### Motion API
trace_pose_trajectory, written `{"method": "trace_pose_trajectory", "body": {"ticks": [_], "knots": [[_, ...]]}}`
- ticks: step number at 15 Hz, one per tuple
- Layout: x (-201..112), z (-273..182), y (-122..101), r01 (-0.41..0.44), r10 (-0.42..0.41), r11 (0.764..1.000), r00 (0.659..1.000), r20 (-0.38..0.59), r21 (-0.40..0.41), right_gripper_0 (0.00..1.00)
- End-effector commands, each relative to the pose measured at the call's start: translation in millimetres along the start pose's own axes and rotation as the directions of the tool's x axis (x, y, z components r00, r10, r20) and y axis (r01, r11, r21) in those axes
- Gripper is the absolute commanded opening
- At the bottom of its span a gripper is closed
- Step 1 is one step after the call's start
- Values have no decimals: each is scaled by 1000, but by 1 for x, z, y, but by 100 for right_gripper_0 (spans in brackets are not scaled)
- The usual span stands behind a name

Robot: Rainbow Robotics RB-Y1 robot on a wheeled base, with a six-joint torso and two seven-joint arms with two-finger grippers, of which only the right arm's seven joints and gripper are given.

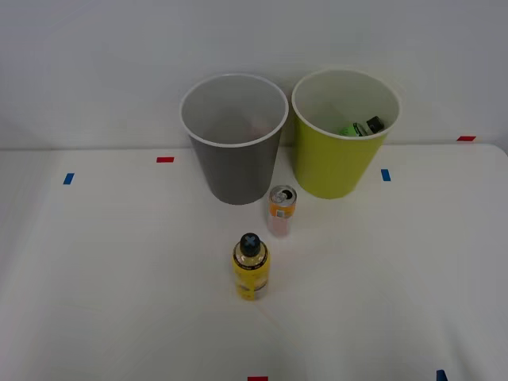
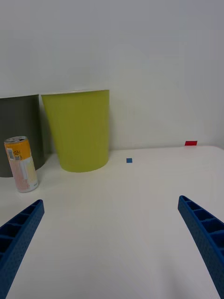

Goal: Put cans in the gray bin, plastic bottles in the light green bin

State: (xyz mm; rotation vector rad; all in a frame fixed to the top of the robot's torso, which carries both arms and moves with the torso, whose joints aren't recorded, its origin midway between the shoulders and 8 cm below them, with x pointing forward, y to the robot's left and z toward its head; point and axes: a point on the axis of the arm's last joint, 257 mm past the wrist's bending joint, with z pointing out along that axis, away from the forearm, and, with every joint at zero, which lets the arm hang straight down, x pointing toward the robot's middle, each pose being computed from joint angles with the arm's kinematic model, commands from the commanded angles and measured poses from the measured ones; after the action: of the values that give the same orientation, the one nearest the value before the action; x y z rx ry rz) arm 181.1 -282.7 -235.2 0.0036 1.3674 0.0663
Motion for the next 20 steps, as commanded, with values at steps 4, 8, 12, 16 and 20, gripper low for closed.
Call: {"method": "trace_pose_trajectory", "body": {"ticks": [4,8,12,16,20], "knots": [[0,0,0,0,0,1000,1000,0,0,100],[0,0,0,0,0,1000,1000,0,0,100],[0,0,0,0,0,1000,1000,0,0,100],[0,0,0,0,0,1000,1000,0,0,100],[0,0,0,0,0,1000,1000,0,0,100]]}}
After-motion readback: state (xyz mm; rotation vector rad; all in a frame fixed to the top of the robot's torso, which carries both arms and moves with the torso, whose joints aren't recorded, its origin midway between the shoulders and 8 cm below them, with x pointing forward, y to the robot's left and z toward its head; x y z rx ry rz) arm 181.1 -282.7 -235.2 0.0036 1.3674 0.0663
